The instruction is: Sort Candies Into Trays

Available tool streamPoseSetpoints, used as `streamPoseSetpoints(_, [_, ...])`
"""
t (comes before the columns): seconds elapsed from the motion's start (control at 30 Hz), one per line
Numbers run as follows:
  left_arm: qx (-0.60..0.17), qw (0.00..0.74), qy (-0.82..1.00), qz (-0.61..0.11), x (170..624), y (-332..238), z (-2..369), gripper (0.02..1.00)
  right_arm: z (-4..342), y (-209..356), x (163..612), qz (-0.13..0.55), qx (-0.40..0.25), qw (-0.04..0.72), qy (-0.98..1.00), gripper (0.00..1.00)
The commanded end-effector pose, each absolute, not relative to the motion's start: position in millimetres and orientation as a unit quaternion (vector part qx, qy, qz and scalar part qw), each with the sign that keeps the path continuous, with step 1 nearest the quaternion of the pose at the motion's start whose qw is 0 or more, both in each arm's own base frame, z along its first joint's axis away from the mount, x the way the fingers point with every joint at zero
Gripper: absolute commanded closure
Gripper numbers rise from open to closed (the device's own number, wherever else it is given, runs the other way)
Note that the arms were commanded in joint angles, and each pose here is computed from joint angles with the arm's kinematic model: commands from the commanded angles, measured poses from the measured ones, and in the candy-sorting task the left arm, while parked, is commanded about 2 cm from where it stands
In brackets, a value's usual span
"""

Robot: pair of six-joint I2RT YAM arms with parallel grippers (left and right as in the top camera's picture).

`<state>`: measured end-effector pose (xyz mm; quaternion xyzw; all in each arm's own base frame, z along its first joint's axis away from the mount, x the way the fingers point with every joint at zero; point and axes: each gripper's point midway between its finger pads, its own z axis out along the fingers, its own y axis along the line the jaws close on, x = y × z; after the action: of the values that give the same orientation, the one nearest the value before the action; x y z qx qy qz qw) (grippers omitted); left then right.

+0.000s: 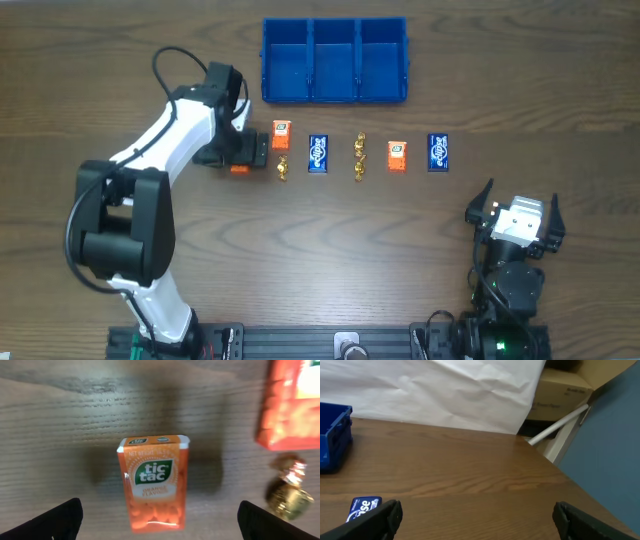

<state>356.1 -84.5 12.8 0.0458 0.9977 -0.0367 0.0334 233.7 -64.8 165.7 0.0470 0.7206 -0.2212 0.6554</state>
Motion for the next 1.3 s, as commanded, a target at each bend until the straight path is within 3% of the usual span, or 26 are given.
streamPoseSetpoints(0.03, [0.054,0.032,0.998,-0.024,360,-81,7,0.018,164,-66,233,-0.225,0.047,0.653,0.721,0.003])
streamPoseSetpoints(0.37, [0.051,0.029,0.998,-0.014,361,-78,0,0.036,164,-66,233,-0.225,0.047,0.654,0.721,0.003])
streamPoseSetpoints(0.67, [0.048,0.031,0.998,-0.011,363,-77,-1,0.246,164,-66,233,-0.225,0.047,0.653,0.721,0.003])
streamPoseSetpoints(1.03, [0.038,0.026,0.999,-0.011,363,-77,-6,0.364,164,-66,233,-0.225,0.047,0.653,0.721,0.003])
streamPoseSetpoints(1.3, [0.038,0.029,0.999,-0.011,364,-77,-6,0.612,164,-66,233,-0.225,0.047,0.654,0.721,0.003])
